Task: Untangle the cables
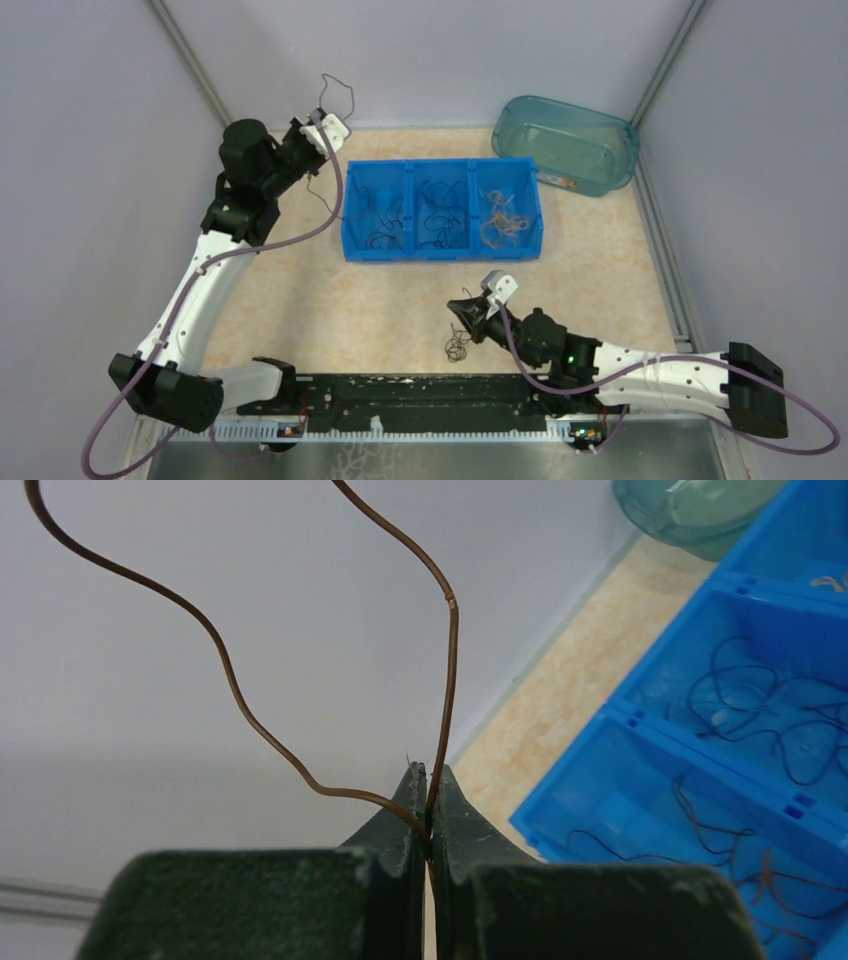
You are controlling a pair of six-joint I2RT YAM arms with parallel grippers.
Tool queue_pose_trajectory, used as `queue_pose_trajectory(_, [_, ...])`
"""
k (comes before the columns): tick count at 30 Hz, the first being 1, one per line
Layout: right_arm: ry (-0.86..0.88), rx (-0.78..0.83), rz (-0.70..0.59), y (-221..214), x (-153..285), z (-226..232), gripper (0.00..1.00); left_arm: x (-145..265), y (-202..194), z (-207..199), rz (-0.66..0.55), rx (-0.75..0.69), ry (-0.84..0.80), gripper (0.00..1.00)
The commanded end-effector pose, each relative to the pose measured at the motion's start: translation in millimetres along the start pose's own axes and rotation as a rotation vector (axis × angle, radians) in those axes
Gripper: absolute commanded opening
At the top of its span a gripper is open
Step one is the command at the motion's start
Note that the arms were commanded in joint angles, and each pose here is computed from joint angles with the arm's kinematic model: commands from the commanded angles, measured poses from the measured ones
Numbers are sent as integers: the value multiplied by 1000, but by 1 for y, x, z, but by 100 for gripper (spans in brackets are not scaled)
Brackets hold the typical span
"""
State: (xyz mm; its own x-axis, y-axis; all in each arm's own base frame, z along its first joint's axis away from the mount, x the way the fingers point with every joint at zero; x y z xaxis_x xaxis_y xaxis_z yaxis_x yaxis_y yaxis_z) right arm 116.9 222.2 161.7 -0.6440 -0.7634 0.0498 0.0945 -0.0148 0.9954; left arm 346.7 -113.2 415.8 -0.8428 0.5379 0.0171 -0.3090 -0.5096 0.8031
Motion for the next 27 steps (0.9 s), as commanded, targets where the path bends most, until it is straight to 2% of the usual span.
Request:
queue_pose_trajectory(1, [19,-63,-138,47,-7,8,0,-14,-23,-29,-3,49,-82,0])
queue_pose_trajectory(10, [3,-69,-140,47,-8,6,0,-41,-49,-61,3,174,-181,0])
queue_pose_trajectory(23, [-9,-58,-138,53,-9,5,0,-81,-79,-88,19,199,-216,0])
queue_pose_trajectory(27, [-20,-61,-144,55,-8,4,0,-102,-95,-100,76,247,-261,0])
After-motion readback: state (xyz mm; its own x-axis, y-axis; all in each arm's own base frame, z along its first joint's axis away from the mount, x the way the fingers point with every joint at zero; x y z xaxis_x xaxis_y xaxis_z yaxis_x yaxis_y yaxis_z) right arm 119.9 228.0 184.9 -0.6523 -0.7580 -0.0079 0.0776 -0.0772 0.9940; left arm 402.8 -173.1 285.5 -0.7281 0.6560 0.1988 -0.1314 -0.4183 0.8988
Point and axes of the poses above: each gripper's point midway between its finger pads, its own x axis back along the fingers, its own z axis along the line the jaws close on, y = z × x, the point moved 5 cm from there along x, back along the fingers, and after that the axes turned 3 degrees about x, right-handed, at the moved point
